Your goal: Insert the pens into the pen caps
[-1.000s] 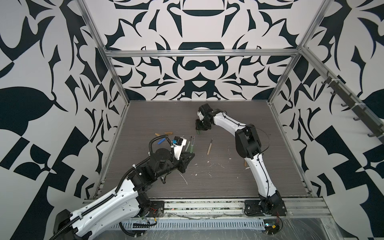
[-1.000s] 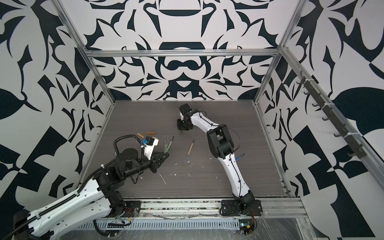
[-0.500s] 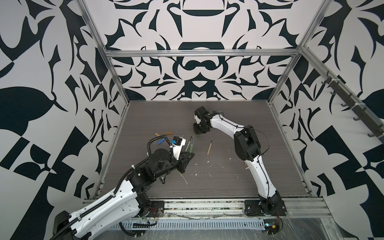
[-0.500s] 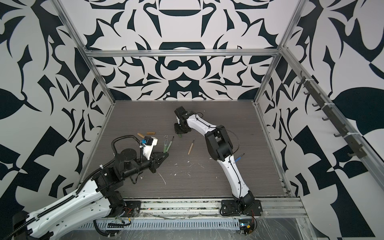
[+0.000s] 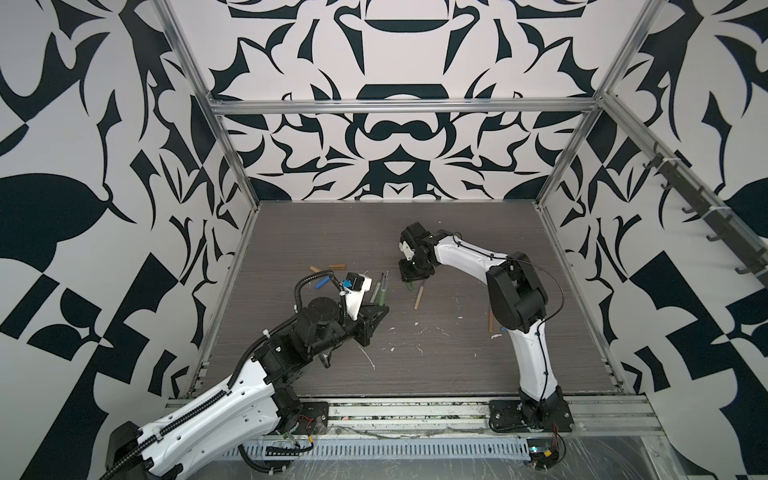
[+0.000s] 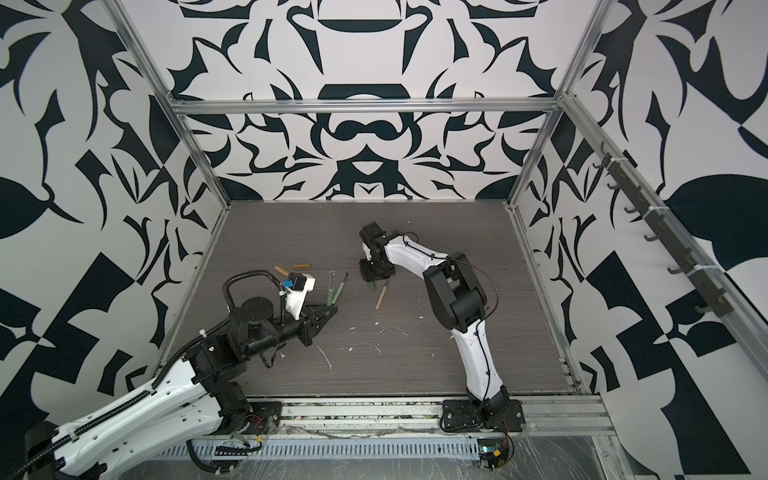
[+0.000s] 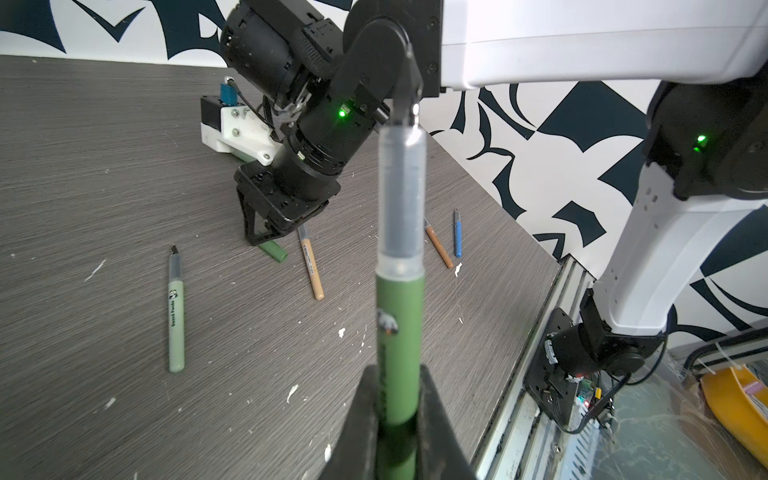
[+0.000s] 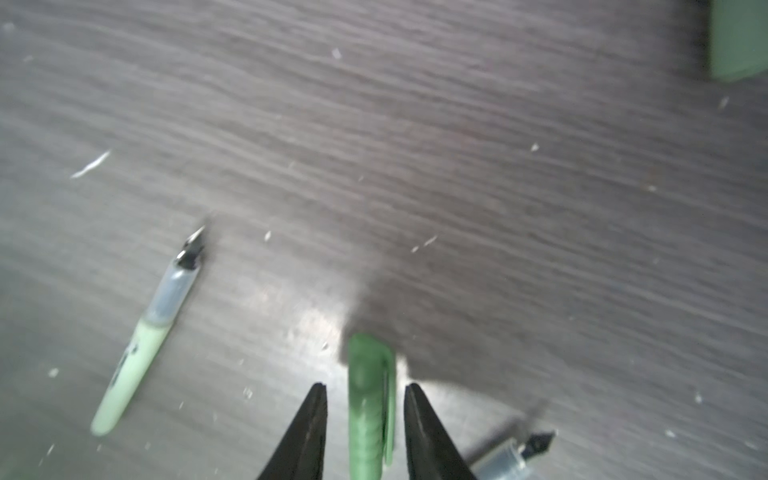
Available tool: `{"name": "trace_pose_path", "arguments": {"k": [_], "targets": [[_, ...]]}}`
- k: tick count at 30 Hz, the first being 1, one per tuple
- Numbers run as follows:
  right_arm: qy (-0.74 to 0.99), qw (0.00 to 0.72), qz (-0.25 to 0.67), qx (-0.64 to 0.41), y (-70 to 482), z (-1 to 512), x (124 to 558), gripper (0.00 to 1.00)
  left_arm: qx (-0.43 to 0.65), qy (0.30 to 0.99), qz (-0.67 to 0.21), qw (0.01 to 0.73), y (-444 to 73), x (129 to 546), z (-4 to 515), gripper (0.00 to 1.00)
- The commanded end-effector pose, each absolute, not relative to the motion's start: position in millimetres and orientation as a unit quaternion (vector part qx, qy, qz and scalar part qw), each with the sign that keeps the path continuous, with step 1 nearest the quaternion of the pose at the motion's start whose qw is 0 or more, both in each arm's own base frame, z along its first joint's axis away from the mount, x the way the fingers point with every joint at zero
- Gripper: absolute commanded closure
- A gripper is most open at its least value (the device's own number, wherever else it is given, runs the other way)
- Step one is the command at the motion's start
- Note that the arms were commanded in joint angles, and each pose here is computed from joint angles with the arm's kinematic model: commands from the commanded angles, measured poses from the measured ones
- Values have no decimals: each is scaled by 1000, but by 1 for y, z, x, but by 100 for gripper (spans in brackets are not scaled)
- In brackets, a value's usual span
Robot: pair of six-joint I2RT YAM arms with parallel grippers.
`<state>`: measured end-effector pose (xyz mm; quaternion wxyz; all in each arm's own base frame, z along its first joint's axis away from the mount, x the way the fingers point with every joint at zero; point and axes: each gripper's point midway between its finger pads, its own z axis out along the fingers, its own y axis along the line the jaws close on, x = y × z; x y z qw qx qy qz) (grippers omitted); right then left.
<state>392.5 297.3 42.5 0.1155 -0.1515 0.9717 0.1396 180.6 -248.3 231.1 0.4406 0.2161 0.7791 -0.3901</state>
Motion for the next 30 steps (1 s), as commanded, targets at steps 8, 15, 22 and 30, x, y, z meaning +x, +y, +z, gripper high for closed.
{"name": "trace_pose_path", "arguments": {"k": [8,15,22,30], "targets": [[960,136,188,-154,294,73,397,81,214,767,-408,447,-254,182,240,97],[963,122,183,-154,289,59,400,77,213,769,-407,444,-254,182,238,97],[965,108,182,-157,289,49,397,76,214,768,-408,445,-254,182,237,97],[967,102,174,-155,287,40,397,81,214,768,-408,445,-253,181,236,97]]}}
